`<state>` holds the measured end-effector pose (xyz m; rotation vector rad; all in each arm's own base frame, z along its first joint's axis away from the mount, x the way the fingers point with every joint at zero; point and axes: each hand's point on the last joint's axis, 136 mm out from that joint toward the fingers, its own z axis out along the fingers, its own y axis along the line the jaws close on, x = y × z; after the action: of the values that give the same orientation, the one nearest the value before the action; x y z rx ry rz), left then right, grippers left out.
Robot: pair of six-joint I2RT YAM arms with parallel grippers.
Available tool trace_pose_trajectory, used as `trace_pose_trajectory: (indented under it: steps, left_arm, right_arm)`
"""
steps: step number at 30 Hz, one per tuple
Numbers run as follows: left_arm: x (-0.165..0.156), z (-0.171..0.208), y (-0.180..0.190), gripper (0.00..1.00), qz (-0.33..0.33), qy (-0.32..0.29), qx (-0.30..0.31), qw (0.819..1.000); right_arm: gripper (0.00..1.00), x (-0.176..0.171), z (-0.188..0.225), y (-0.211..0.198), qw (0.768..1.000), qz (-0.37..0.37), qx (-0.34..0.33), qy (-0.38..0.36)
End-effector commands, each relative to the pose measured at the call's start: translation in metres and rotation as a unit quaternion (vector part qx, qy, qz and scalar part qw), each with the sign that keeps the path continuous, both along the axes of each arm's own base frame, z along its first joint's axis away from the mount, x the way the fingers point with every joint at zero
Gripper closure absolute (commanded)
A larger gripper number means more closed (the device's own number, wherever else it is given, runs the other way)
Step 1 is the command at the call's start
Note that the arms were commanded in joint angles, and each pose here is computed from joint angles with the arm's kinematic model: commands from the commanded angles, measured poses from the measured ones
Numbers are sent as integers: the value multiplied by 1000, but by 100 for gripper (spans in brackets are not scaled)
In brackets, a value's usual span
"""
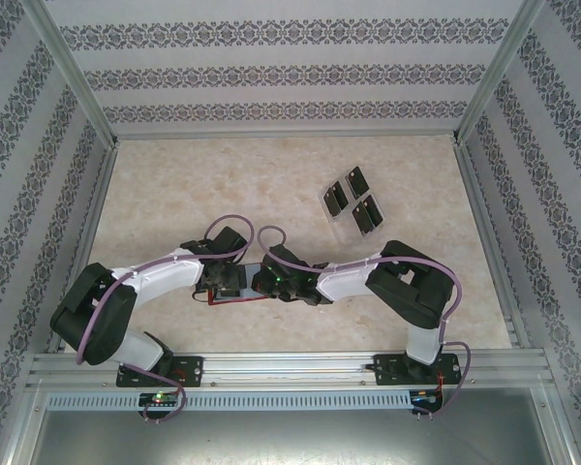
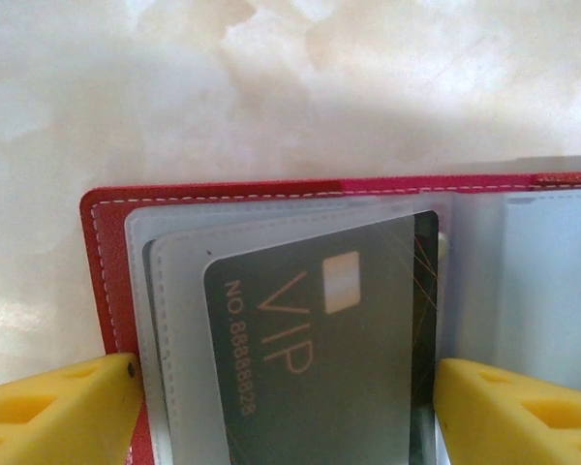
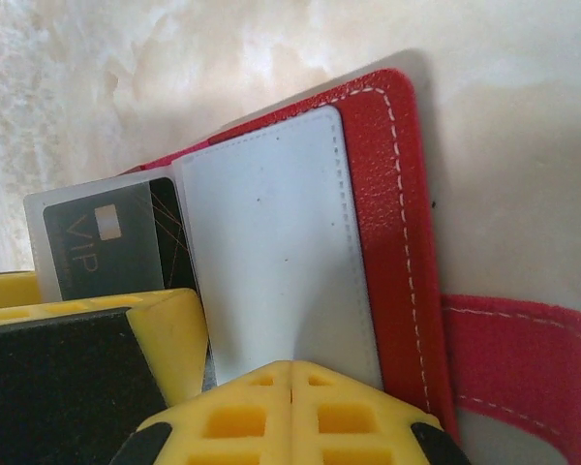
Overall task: Put the credit cards into the card holder
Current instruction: Insert the credit card into the card slot.
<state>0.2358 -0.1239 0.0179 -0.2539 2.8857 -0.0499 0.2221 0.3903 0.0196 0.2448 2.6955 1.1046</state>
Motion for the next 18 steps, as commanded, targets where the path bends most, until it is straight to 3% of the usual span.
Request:
trace_pose_trajectory:
  steps: [1,18]
  left_arm:
    - [-19,-5,22,21,19,28,43,998]
    - [-17,6,36,20,22,19,61,998]
  right_arm:
    - [100,-7,-25,-24,998,-21,-48,25]
    - [100,-5,-25,-24,998,-23,-43,28]
